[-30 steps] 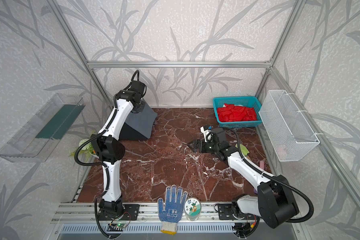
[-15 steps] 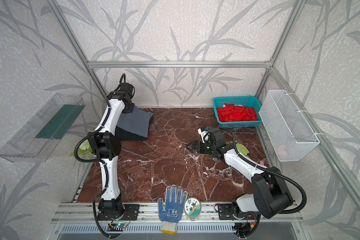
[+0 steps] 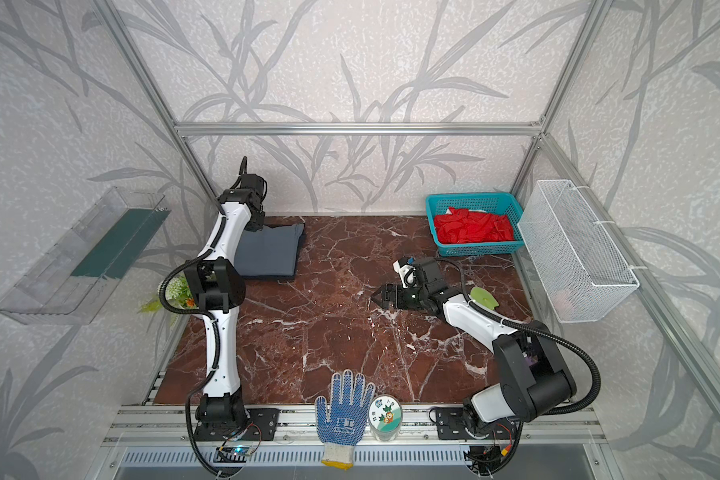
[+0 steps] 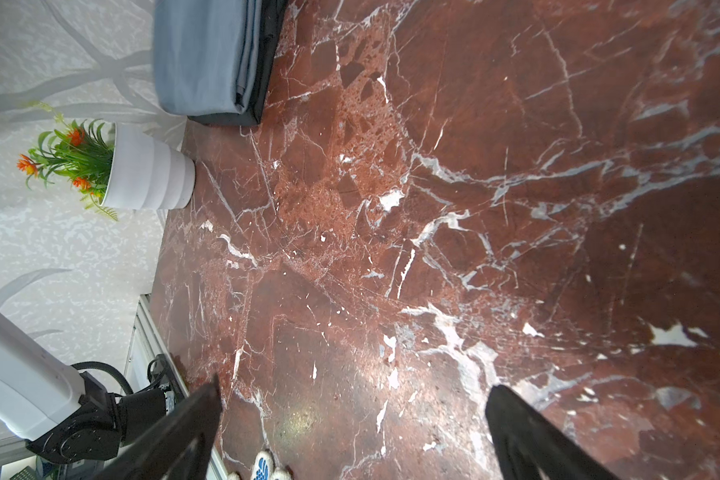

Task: Fold and stack the t-shirts
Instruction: 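Release the grey shirt on the black shirt and withdraw the left gripper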

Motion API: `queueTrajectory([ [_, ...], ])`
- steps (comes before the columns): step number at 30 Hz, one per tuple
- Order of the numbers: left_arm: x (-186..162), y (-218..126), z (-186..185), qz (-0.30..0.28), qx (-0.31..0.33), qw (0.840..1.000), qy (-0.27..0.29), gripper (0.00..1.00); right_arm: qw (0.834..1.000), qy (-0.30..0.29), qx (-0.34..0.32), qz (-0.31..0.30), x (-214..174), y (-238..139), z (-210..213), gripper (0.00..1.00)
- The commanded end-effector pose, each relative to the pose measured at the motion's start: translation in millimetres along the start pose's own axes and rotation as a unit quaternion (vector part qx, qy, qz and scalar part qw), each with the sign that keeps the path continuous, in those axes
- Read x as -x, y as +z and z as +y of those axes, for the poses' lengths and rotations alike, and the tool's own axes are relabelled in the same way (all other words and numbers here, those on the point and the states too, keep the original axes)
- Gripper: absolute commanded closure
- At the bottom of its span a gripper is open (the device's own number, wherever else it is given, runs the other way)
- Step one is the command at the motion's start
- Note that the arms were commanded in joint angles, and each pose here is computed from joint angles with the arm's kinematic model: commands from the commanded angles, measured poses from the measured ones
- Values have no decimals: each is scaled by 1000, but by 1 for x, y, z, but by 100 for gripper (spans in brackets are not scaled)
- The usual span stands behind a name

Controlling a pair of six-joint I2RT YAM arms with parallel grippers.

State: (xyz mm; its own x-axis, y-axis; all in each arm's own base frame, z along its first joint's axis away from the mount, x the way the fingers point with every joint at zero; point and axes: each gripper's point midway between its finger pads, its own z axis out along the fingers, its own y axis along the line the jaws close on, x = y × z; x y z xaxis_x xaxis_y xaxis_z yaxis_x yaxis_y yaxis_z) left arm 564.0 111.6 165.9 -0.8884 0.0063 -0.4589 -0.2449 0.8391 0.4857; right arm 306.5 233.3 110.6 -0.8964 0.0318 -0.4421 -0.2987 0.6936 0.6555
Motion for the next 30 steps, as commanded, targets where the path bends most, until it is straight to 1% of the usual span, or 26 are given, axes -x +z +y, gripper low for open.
queueTrajectory([
  [1, 5, -20, 26, -20, 26, 999, -43, 63, 1000, -4, 15, 4, 4, 3, 9, 0],
  [5, -14, -20, 6, 3, -28, 998, -54, 63, 1000, -3, 19, 5, 4, 5, 13, 0],
  [8, -34, -20, -13, 25, -78, 994, -69, 63, 1000, -5, 25, 7, 2, 6, 17, 0],
  [12, -60, -32, -41, 44, -155, 982, -96, 63, 999, -11, 30, 5, -1, 3, 24, 0],
  [14, -69, -46, -52, 40, -194, 974, -108, 63, 999, -13, 29, 4, -3, -1, 25, 0],
  [16, -79, -68, -68, 34, -241, 963, -112, 62, 1000, -17, 25, 1, -6, -7, 25, 0],
  [18, -87, -92, -78, 25, -267, 957, -112, 60, 999, -26, 19, -7, -8, -13, 25, 0],
  [20, -98, -116, -94, 17, -293, 951, -99, 59, 999, -34, -1, -13, -10, -20, 21, 0],
  [23, -122, -160, -118, -8, -328, 942, -65, 56, 998, -42, -30, -34, -7, -34, 15, 1],
  [24, -130, -172, -126, -12, -344, 937, -56, 55, 998, -44, -32, -40, -6, -37, 15, 1],
  [25, -140, -187, -137, -17, -370, 928, -46, 54, 997, -45, -34, -46, -5, -42, 15, 1],
  [27, -159, -215, -161, -30, -424, 905, -21, 52, 996, -49, -51, -56, -4, -50, 11, 1],
  [28, -167, -231, -168, -44, -441, 897, -12, 50, 994, -51, -67, -65, -2, -56, 7, 1],
  [30, -190, -248, -180, -59, -454, 889, 8, 35, 991, -48, -98, -79, -2, -65, -5, 1],
])
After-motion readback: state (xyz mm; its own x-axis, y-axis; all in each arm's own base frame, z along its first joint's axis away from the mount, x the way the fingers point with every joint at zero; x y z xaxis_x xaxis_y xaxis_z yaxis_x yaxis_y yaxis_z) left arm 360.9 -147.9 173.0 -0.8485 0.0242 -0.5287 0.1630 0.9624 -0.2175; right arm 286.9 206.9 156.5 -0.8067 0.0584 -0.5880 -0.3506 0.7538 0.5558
